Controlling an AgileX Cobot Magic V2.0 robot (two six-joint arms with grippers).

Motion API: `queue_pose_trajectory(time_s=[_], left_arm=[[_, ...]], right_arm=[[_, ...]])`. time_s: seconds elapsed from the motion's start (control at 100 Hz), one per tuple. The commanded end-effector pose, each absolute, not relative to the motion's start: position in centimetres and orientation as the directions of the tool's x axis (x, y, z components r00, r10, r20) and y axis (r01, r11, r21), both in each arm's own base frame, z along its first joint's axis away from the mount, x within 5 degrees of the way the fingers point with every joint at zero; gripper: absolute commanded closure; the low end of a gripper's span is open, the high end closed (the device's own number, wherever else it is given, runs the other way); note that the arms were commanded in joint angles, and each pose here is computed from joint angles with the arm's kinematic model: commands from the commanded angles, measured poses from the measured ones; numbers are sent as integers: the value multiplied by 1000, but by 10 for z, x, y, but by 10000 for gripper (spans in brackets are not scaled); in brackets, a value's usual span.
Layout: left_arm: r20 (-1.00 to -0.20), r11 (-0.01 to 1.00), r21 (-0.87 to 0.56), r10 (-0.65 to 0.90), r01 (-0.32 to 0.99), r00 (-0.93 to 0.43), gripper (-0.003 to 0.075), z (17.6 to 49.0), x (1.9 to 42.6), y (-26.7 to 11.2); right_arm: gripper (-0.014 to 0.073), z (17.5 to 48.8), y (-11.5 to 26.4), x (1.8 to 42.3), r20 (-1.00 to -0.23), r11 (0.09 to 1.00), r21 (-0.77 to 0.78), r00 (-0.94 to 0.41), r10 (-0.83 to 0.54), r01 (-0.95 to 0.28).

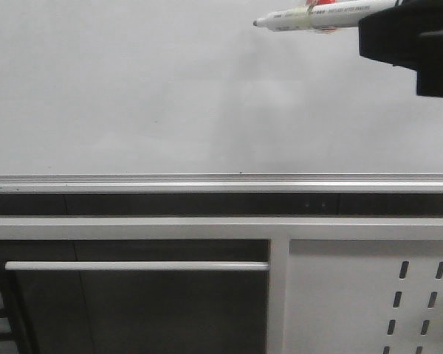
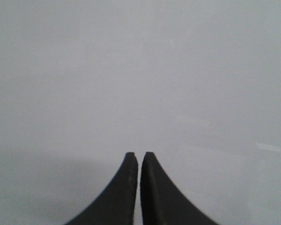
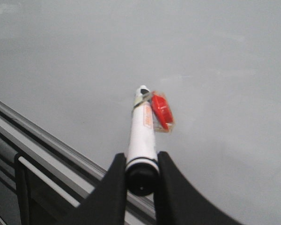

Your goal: Write number 1 on whiteboard

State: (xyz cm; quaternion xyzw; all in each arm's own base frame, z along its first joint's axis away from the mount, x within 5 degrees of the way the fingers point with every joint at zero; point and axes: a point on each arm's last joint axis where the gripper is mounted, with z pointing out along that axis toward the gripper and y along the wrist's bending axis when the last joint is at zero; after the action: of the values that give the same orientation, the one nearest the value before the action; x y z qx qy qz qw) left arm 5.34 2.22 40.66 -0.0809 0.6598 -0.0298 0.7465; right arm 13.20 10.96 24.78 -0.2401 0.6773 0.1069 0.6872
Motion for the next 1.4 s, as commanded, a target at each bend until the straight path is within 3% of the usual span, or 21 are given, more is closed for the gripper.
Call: queue_pose_trajectory(time_s=[0.0,0.89,1.39], left_arm=[[-972,987,-156,-148,-30,181,738,418,52,20],[-970,988,-151,-147,-8,195,738,420,52,18],[-969,989,-151,-147,-4,198,738,420,51,18]], right_arm=[[645,264,112,136,-975,877,-210,161,-154,-432],[645,258,116,142,-969,886,-236,171,-181,-399],[645,251,117,141,-974,874,-226,108,-198,-431]])
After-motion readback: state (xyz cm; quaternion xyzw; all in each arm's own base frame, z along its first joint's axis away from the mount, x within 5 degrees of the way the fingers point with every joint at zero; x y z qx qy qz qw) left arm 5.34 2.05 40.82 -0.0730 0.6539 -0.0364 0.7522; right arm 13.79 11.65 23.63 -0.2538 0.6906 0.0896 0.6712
